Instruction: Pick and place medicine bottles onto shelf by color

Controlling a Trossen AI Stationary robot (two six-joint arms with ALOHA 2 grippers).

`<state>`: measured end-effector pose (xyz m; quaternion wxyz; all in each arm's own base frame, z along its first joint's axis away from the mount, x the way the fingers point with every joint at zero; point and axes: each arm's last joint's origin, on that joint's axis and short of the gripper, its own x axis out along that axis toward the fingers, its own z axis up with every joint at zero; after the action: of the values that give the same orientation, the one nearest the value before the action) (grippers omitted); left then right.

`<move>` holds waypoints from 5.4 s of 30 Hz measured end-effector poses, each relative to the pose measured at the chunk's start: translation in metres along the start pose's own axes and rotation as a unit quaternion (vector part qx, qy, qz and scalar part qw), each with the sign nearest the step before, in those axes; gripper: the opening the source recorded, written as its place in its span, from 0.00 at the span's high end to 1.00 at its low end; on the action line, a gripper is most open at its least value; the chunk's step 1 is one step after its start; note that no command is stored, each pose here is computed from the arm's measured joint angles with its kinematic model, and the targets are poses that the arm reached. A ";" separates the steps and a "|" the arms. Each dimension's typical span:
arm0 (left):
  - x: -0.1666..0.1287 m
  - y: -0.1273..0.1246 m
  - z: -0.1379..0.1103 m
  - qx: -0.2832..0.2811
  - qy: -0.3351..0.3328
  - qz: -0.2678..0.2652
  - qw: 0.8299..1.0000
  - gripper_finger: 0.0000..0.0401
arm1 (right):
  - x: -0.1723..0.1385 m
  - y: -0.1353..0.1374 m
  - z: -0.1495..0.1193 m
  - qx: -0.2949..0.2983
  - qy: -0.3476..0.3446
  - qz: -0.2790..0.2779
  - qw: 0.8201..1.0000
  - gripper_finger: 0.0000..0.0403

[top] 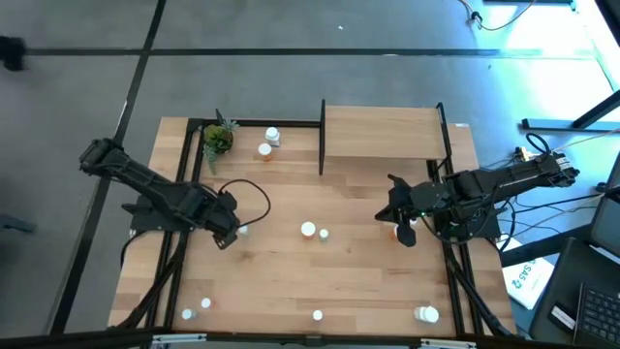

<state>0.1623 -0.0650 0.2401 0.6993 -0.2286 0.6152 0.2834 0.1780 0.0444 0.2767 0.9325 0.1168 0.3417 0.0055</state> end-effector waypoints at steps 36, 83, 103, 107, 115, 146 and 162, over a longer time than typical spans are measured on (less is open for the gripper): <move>0.036 0.007 -0.001 -0.014 -0.014 0.025 0.999 0.30 | 0.000 0.000 0.000 0.000 0.000 0.000 1.000 0.94; -0.026 -0.011 0.019 -0.033 -0.025 0.049 0.998 0.62 | 0.000 0.001 0.001 0.001 -0.007 0.003 1.000 0.94; -0.067 -0.044 0.109 0.138 -0.052 0.024 0.989 0.62 | 0.000 0.001 0.001 0.001 -0.008 0.003 1.000 0.94; -0.064 -0.049 0.140 0.177 -0.060 0.021 0.982 0.62 | 0.000 0.001 0.001 -0.002 -0.007 0.007 1.000 0.94; -0.044 -0.055 0.191 0.229 -0.066 0.006 0.971 0.62 | -0.003 0.004 0.010 -0.034 -0.057 0.029 0.997 0.94; 0.048 -0.087 0.236 0.276 -0.036 -0.010 0.961 0.61 | -0.014 0.001 0.019 -0.153 -0.131 -0.076 0.976 0.94; 0.051 -0.089 0.237 0.275 -0.036 -0.016 0.961 0.61 | -0.013 -0.001 0.019 -0.141 -0.131 -0.089 0.977 0.94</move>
<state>0.3998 0.0337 0.2201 0.7616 -0.0272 0.6396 0.1003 0.1797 0.0387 0.2991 0.9730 -0.0473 0.2212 -0.0451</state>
